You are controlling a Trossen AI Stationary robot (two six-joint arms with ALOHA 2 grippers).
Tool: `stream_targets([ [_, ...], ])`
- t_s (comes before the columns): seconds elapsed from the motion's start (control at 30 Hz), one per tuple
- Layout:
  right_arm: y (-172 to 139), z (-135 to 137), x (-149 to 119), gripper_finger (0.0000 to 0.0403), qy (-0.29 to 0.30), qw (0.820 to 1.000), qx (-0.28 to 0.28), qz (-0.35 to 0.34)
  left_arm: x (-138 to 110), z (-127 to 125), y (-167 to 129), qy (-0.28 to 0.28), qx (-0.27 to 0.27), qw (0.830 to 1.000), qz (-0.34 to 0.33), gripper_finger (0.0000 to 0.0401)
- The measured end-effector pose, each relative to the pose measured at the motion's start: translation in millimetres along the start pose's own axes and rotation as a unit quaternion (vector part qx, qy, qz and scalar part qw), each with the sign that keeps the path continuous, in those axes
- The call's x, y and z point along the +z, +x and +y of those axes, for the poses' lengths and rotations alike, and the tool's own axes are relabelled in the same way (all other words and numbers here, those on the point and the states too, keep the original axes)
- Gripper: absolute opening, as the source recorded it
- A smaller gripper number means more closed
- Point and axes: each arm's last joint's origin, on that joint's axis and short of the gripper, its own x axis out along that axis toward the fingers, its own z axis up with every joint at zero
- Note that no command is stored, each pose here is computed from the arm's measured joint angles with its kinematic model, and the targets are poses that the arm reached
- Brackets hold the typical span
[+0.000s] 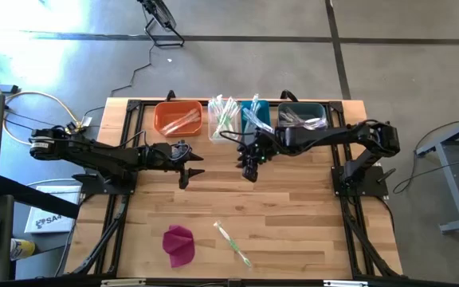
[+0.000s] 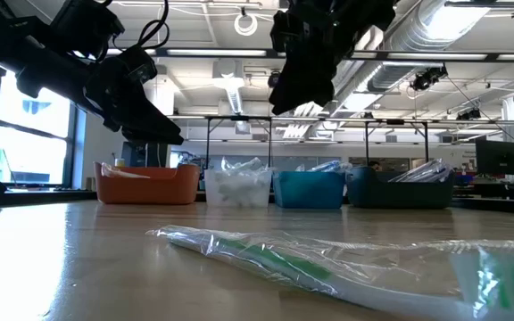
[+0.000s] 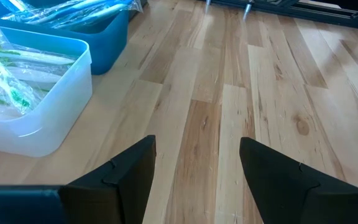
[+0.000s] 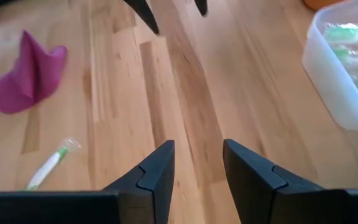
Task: Pick & Place Toothbrushes
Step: Put the green toothbrush into the transparent bin
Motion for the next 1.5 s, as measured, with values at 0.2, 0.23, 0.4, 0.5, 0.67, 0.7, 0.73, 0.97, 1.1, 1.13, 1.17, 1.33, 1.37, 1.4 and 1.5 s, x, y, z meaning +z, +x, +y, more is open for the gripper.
stream_targets([
  [0.2, 1, 18, 3, 0.0129, 0.004, 0.999, 0.032, -0.032, 0, 0, 0, 0.000, 0.000, 1.000, 0.000, 0.0228],
  [0.23, 2, 23, 4, 0.0128, -0.002, 0.999, 0.038, -0.039, 0, 0, 0, 0.000, 0.000, 1.000, 0.000, 0.0228],
  [0.4, 1, 46, 7, 0.0126, -0.028, 0.994, 0.073, -0.082, 0, 0, 0, 0.000, 0.000, 1.000, 0.000, 0.0228],
  [0.5, 0, 62, 7, 0.0126, -0.033, 0.990, 0.093, -0.103, 0, 0, 0, 0.000, 0.000, 1.000, 0.000, 0.0228],
  [0.67, -2, 95, -2, 0.0126, -0.037, 0.987, 0.082, -0.131, 0, 0, 0, 0.000, 0.000, 1.000, 0.000, 0.0228],
  [0.7, -2, 102, -5, 0.0126, -0.041, 0.987, 0.074, -0.136, 0, 0, 0, 0.000, 0.000, 1.000, 0.000, 0.0228],
  [0.73, -3, 108, -8, 0.0126, -0.045, 0.987, 0.065, -0.140, 0, 0, 0, 0.000, 0.000, 1.000, 0.000, 0.0228],
  [0.97, -11, 146, -22, 0.0118, -0.039, 0.980, 0.039, -0.190, 0, 0, 0, 0.000, 0.000, 1.000, 0.000, 0.0228],
  [1.1, -15, 158, -24, 0.0095, -0.033, 0.975, 0.064, -0.210, 0, 0, 0, 0.000, 0.000, 1.000, 0.000, 0.0228],
  [1.13, -16, 160, -24, 0.0087, -0.034, 0.974, 0.068, -0.213, 0, 0, 0, 0.000, 0.000, 1.000, 0.000, 0.0228],
  [1.17, -16, 162, -25, 0.0080, -0.034, 0.974, 0.071, -0.214, 0, 0, 0, 0.000, 0.000, 1.000, 0.000, 0.0228],
  [1.33, -17, 168, -28, 0.0049, 0.006, 0.974, 0.111, -0.197, 0, 0, 0, 0.000, 0.000, 1.000, 0.000, 0.0228],
  [1.37, -18, 170, -30, 0.0044, 0.013, 0.974, 0.118, -0.193, 0, 0, 0, 0.000, 0.000, 1.000, 0.000, 0.0228],
  [1.4, -17, 172, -31, 0.0040, 0.019, 0.974, 0.124, -0.187, 0, 0, 0, 0.000, 0.000, 1.000, 0.000, 0.0228],
  [1.5, -15, 179, -38, 0.0031, 0.025, 0.975, 0.136, -0.172, 0, 0, 0, 0.000, 0.000, 1.000, 0.000, 0.0228],
])
